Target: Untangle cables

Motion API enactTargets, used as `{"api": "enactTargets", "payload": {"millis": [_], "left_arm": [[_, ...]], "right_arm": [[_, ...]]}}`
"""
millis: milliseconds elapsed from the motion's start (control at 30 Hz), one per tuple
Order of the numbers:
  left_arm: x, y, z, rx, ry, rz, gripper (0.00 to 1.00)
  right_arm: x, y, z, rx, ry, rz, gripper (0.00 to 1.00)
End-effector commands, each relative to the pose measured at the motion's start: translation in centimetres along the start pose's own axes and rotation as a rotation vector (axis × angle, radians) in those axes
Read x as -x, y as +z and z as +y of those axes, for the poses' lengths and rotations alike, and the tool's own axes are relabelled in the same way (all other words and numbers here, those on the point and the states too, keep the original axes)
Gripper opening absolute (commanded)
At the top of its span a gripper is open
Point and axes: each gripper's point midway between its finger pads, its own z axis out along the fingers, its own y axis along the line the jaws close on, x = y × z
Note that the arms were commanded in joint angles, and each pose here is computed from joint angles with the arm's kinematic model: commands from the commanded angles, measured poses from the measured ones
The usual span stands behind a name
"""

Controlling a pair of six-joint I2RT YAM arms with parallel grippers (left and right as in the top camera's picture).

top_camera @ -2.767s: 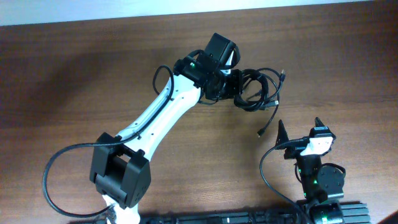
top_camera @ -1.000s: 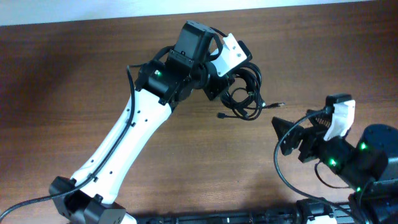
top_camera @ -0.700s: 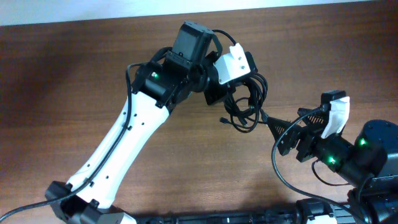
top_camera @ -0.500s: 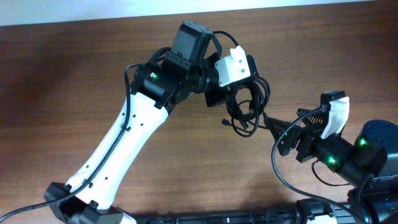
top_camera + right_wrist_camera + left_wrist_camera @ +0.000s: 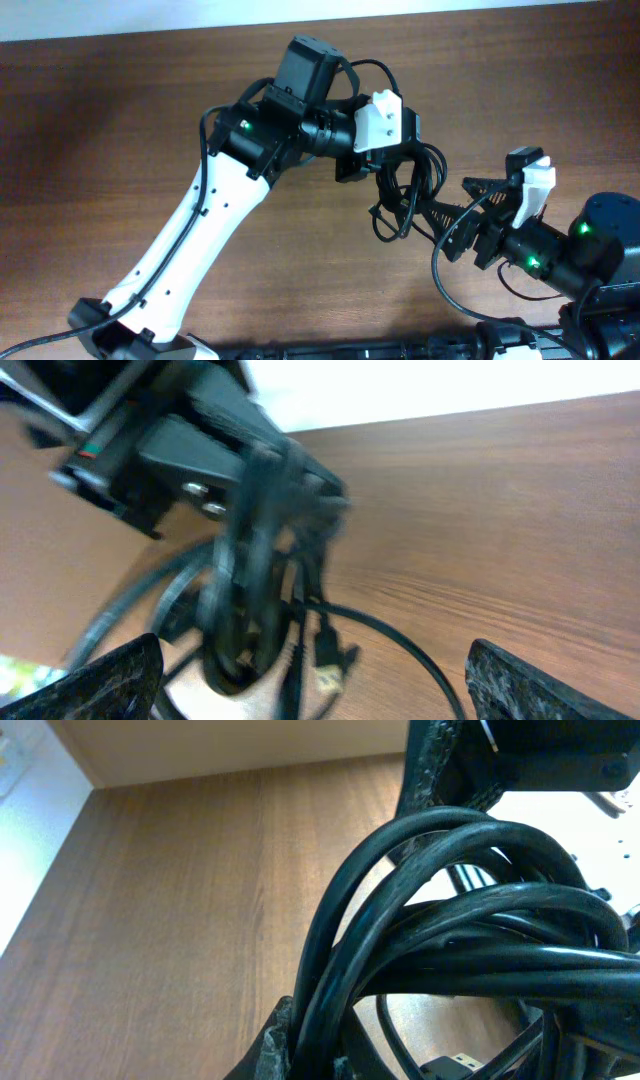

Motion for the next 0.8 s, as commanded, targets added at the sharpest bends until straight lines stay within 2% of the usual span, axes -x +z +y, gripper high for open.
{"api": "enactTargets", "payload": {"millis": [0,133,233,400,467,767], "left_arm": [[2.6,-1.1,-1.3,-0.018,0.064,-0.061,0.0],[2.7,-0.9,-1.5,-0.025,0.066,-0.062,0.0],[3.0,-0.5,-2.0,-0.038,0.074,-0.065,0.0],[3.4,0.0,-2.7,-0.057,0.087,-0.07,0.0],[3.5,0.1,-2.9,-0.063,0.089,-0.07,0.0],[3.5,0.1,-3.0,-0.064,0.088,-0.07,0.0]], "right_arm": [[0.4,-0.5,2.5,0.117,-0.046,-0.002,0.95],[0.6,-0.5,2.5,0.121,-0.051,-0.008,0.95],[0.6,-0.5,2.5,0.121,-0.051,-0.008,0.86],[0.6,-0.5,2.5,0.121,-0.052,-0.009,0.6],[0.6,-0.5,2.5,0.121,-0.052,-0.008,0.47],[0.7,-0.5,2.5,0.121,-0.054,-0.011,0.06]]}}
